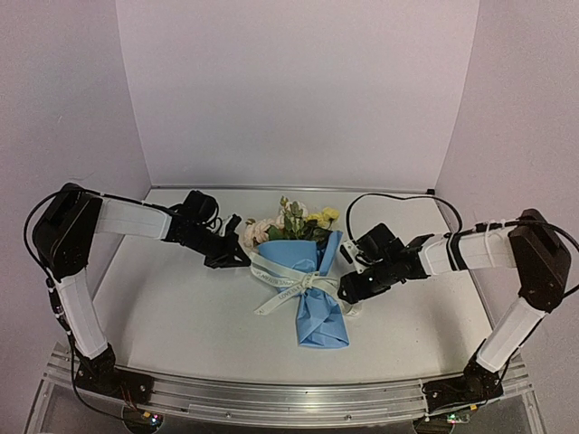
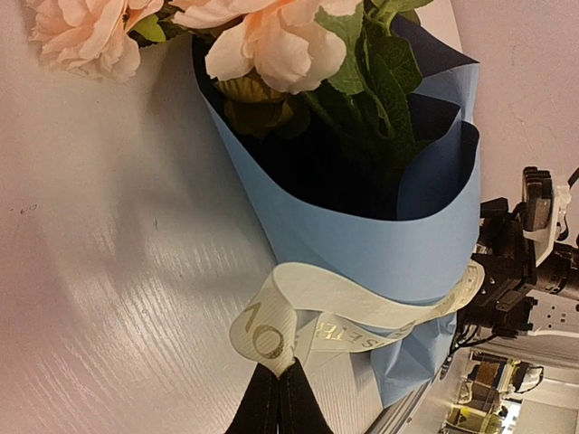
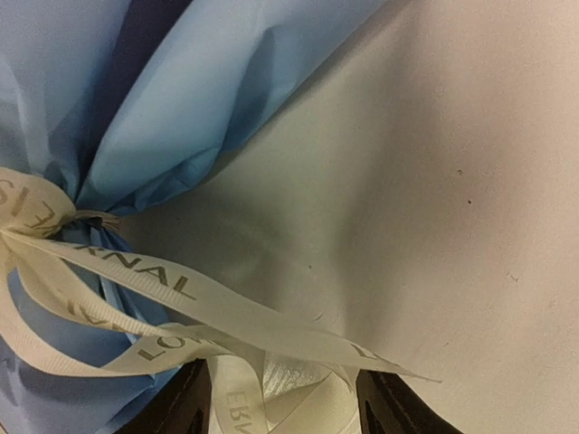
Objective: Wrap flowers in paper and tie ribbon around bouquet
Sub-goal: Tie the half-tied ribbon around the folded bouquet.
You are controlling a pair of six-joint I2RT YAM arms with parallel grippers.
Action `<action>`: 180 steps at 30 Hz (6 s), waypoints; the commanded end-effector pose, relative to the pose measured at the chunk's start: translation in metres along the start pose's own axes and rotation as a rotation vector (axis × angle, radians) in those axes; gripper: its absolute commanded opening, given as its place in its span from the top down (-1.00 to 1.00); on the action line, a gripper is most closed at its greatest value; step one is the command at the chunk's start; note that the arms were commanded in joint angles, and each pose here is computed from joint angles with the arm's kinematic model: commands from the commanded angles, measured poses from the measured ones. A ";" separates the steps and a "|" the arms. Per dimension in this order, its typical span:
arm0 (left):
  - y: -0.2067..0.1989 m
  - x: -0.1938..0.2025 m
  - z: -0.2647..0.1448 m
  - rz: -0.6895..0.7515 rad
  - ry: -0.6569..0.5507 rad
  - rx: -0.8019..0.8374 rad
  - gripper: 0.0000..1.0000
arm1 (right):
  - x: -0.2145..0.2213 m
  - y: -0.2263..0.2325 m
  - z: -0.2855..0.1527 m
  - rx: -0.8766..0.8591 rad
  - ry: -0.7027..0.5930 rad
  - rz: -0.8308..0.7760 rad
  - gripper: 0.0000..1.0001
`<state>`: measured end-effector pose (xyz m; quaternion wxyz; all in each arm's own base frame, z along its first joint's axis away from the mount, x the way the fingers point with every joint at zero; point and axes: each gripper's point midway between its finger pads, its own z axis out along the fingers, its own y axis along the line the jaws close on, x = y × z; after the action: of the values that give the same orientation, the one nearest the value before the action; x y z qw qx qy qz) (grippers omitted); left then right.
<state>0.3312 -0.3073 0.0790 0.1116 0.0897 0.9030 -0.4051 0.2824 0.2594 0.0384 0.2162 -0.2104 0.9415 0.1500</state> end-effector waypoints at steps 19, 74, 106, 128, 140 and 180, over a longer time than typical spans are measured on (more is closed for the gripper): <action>0.005 0.001 -0.020 -0.336 -0.176 0.024 -0.04 | 0.006 0.014 -0.006 0.023 0.034 0.097 1.00; -0.009 0.032 0.044 -0.762 -0.296 0.025 1.00 | -0.012 -0.013 -0.050 0.195 -0.089 0.222 1.00; 0.053 0.029 -0.026 -0.508 -0.374 -0.189 1.00 | 0.022 -0.035 -0.028 0.296 0.023 0.310 1.00; 0.075 0.017 -0.049 -0.521 -0.413 -0.223 1.00 | 0.027 -0.048 -0.027 0.253 -0.008 0.494 1.00; 0.112 0.007 -0.097 -0.573 -0.478 -0.272 1.00 | 0.041 0.005 -0.001 0.137 0.033 0.525 1.00; 0.023 0.059 -0.073 -0.076 -0.154 -0.166 0.03 | -0.011 0.086 -0.058 -0.183 -0.040 -0.124 -0.04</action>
<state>0.2892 -0.2122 0.0908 0.1817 -0.0394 0.9205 -0.3436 0.2300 0.2970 0.0894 0.2186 -0.2095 0.9275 0.2193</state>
